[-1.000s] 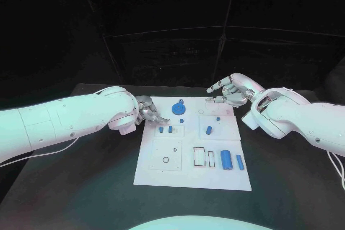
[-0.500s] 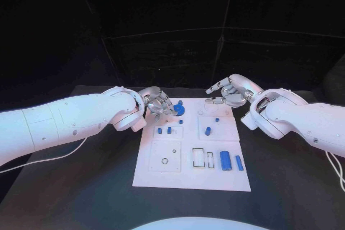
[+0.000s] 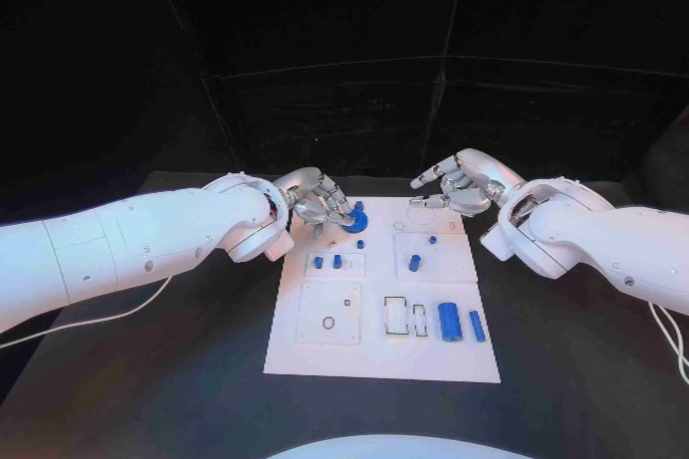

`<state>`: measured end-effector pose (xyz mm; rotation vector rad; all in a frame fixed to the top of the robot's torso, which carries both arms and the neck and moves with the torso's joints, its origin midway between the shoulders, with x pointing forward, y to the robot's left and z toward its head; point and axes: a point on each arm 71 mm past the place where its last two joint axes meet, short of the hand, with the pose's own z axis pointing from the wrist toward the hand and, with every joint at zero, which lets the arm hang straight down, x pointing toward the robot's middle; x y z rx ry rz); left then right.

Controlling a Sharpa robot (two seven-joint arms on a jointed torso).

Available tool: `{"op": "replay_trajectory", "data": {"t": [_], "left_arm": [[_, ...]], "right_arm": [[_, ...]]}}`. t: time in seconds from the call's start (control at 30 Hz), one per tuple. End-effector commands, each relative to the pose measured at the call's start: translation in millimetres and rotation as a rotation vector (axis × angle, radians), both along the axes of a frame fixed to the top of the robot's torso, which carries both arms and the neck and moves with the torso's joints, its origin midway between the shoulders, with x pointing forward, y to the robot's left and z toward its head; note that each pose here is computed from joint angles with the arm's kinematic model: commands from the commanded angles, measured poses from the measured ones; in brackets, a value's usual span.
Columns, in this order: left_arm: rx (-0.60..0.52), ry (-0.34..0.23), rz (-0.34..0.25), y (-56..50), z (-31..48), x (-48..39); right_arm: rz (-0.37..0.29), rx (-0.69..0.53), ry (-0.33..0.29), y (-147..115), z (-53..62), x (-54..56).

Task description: Assemble the parts on the task board

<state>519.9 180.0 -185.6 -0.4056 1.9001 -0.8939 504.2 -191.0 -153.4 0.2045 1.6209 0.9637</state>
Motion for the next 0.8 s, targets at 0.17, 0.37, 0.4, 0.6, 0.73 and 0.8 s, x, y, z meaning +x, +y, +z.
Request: {"op": "replay_trajectory", "data": {"t": [0.17,0.37,0.4,0.6,0.73,0.8], "left_arm": [[0.411,-0.361,-0.415,-56.7,-10.6,8.9],[0.440,-0.363,-0.445,-66.8,-14.7,9.7],[0.442,-0.363,-0.447,-67.5,-15.0,9.9],[0.448,-0.361,-0.454,-70.3,-16.1,10.2],[0.460,-0.357,-0.459,-72.0,-16.8,9.8],[0.469,-0.356,-0.459,-72.2,-17.1,9.8]], "right_arm": [[0.006,0.009,-0.011,3.2,2.2,-0.3],[0.007,0.009,-0.012,3.9,2.3,-0.3],[0.007,0.009,-0.012,4.0,2.3,-0.3],[0.006,0.009,-0.012,3.9,2.3,-0.3],[0.007,0.009,-0.011,4.3,2.3,-0.3],[0.007,0.009,-0.011,4.3,2.3,-0.2]]}}
